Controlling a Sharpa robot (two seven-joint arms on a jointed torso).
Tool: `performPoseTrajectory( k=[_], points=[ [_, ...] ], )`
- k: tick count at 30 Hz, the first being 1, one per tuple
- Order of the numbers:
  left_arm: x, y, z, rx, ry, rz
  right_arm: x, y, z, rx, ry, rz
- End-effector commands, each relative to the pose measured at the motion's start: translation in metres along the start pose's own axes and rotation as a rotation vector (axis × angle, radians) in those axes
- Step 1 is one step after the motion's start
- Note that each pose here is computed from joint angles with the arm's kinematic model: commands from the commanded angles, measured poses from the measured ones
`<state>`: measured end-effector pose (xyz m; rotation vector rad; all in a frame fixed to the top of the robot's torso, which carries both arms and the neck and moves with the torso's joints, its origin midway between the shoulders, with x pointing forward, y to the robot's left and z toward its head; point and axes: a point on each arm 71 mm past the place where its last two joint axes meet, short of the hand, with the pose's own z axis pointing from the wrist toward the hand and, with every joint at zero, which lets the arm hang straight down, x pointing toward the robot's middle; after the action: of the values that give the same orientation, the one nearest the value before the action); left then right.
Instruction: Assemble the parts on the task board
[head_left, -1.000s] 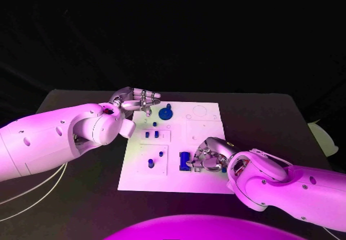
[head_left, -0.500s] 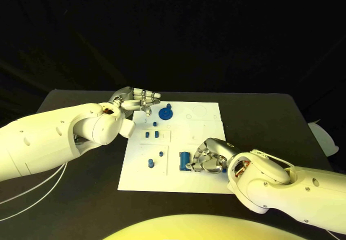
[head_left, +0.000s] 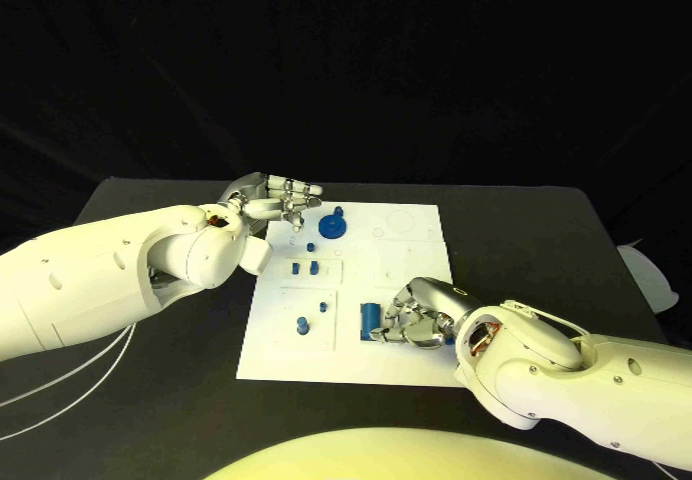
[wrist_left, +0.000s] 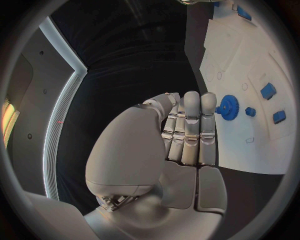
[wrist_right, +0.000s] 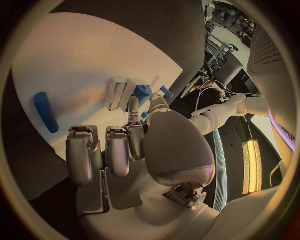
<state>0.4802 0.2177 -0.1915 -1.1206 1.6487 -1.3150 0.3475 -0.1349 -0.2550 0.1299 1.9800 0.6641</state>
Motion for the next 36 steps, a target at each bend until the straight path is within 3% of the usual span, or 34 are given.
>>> performPoseTrajectory(
  k=[1, 13, 21, 27, 32, 36],
  points=[
    [0.0023, -0.0009, 0.0003, 0.004, 0.018, -0.005, 0.001, -0.001, 0.002, 0.0, 0.001, -0.021],
    [0.002, -0.0008, 0.0, 0.003, 0.018, -0.005, -0.003, -0.006, 0.007, 0.018, -0.026, -0.049],
    [0.0013, -0.0006, -0.0004, 0.003, 0.018, -0.005, -0.008, -0.007, 0.0, 0.005, -0.062, -0.038],
    [0.0001, 0.0, -0.0011, 0.001, 0.016, -0.004, -0.033, -0.019, -0.016, 0.011, -0.121, -0.027],
    [0.0, 0.0004, -0.0014, 0.0, 0.016, -0.004, -0.055, -0.043, -0.031, 0.062, -0.157, -0.056],
    [0.0, 0.0005, -0.0016, 0.002, 0.016, -0.004, -0.063, -0.061, -0.04, 0.108, -0.167, -0.08]
  ],
)
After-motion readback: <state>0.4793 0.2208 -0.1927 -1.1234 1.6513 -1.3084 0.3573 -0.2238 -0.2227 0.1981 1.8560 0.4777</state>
